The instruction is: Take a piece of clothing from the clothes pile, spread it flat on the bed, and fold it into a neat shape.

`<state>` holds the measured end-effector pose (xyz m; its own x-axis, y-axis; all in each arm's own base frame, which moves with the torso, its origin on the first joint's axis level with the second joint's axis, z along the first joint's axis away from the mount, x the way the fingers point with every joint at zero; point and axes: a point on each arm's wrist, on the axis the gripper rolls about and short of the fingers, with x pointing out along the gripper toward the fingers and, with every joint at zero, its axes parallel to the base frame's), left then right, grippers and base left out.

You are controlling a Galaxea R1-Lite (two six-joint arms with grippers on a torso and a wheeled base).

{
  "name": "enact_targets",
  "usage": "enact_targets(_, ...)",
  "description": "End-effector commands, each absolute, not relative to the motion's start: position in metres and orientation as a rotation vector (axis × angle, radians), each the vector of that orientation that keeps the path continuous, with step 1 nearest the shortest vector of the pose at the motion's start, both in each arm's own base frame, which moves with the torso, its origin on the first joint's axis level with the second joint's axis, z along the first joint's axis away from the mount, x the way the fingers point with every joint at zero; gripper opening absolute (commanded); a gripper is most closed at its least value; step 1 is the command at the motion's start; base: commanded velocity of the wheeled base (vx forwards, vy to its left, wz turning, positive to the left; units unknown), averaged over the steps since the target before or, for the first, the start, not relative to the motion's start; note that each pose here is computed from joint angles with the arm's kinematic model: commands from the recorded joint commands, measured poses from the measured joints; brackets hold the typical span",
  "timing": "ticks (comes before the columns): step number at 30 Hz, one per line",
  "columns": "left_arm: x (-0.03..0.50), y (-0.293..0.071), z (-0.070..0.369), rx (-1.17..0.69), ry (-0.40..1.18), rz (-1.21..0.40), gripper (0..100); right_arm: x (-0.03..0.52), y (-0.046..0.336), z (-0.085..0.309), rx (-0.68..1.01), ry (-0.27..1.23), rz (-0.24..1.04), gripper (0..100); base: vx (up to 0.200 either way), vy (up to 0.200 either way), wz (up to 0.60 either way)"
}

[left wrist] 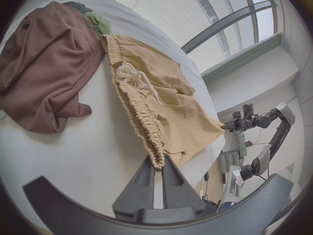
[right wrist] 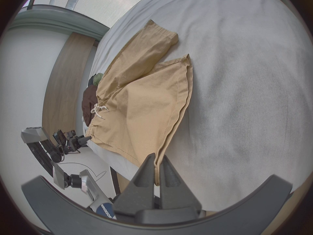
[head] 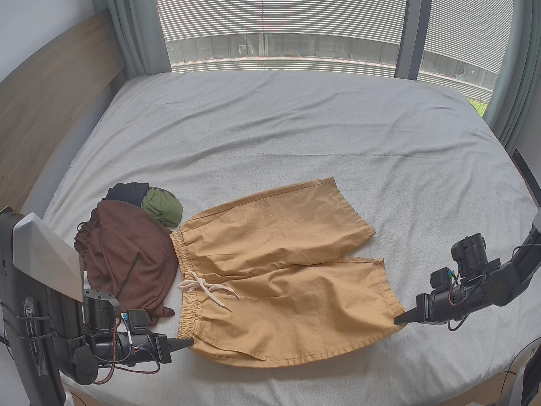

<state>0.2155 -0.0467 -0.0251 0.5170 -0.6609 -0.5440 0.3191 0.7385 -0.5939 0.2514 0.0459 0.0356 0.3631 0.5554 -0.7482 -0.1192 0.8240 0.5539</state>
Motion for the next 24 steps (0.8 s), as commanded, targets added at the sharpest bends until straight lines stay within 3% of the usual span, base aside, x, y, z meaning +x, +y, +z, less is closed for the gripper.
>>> enact_targets(1, 0.207, -0.049, -0.026, -0.453, 0.873, -0.624, 0, 0.250, 0.041, 0.036, 0.443, 1.132, 0.443, 0, 0.000, 0.000, 0.00)
enact_targets(16, 0.203, -0.051, -0.028, -0.450, 0.914, -0.629, 0, 0.247, 0.038, 0.041, 0.441, 1.129, 0.441, 0, 0.000, 0.000, 0.00)
enact_targets(24, 0.199, -0.052, -0.033, -0.447, 0.964, -0.625, 0, 0.237, 0.035, 0.036, 0.390, 1.210, 0.455, 0, 0.000, 0.000, 0.00)
